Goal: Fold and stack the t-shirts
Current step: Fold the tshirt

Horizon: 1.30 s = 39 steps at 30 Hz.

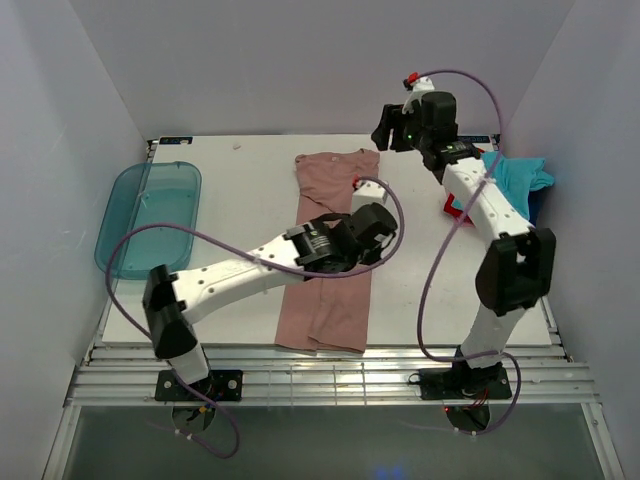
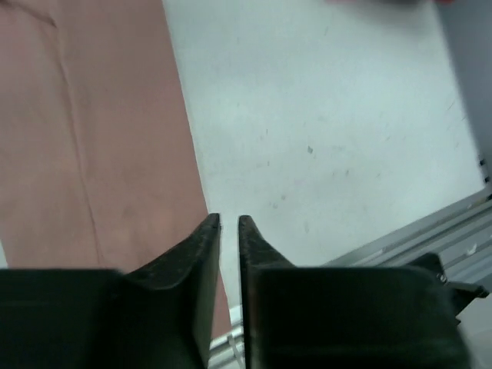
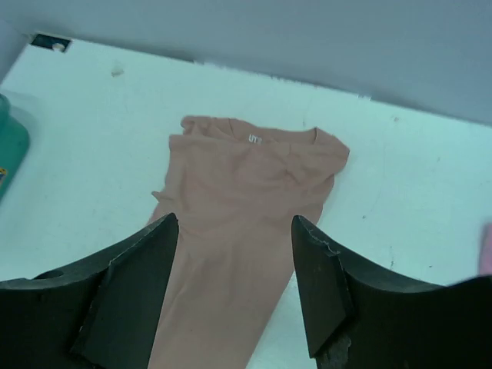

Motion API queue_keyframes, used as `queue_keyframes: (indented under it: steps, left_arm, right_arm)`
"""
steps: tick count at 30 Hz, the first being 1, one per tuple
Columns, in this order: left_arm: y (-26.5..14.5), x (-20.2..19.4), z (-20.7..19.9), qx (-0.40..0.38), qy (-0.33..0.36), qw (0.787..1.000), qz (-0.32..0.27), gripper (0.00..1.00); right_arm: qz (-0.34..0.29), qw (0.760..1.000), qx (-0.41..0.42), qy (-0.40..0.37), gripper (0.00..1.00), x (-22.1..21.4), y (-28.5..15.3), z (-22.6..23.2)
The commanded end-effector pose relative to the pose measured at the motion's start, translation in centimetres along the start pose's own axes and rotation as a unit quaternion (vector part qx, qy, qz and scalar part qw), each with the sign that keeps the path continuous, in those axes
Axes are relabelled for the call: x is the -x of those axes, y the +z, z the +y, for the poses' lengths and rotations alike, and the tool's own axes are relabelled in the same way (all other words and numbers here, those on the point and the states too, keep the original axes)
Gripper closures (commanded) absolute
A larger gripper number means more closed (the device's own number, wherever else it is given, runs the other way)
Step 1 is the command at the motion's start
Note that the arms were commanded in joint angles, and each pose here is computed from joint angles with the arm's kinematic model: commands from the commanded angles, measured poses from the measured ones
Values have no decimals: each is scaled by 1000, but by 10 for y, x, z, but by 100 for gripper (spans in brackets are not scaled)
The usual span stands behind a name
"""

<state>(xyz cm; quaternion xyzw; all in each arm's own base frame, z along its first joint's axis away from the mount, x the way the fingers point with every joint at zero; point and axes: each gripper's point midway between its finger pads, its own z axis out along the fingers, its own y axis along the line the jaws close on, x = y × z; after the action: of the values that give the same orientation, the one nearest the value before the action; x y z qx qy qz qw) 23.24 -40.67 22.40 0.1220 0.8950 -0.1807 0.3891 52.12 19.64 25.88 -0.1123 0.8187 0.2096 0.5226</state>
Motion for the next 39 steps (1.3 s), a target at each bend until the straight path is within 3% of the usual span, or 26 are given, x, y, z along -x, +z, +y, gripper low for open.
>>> queue_keyframes:
  steps: [1,3,4,5,8,9,13,20,22,28,39]
  left_arm:
    - [-24,7,58,64,0,997,-43,70]
    - [-31,-8,83,76,-10,997,-32,52]
    - [-26,-37,99,89,-4,996,0,45]
    - [-32,-45,108,91,-21,996,8,36]
    - [-35,-91,125,97,-41,992,64,30]
    - [-42,-95,127,89,-53,992,66,27]
    - [-53,-124,142,83,-77,990,89,23]
    - [-61,-174,168,92,-87,982,139,19]
    - [-62,-183,172,94,-94,980,146,14]
    - [-61,-218,184,92,-112,974,176,15]
    - [-43,-225,181,62,-120,980,149,16]
  right_arm:
    - [34,998,-44,-40,33,-12,-49,19]
    - [100,991,-70,-45,33,-59,-75,24]
    - [125,989,-60,-55,33,-81,-83,44]
    - [171,982,-66,-51,33,-123,-92,47]
    - [201,976,-56,-58,32,-169,-129,82]
    - [219,974,-55,-24,32,-195,-145,86]
    - [259,965,-35,10,23,-255,-187,115]
    - [323,945,-30,32,23,-313,-233,134]
    - [333,942,-22,35,23,-322,-237,141]
    - [369,928,-6,47,25,-358,-246,165]
    - [392,919,-28,24,34,-390,-249,170]
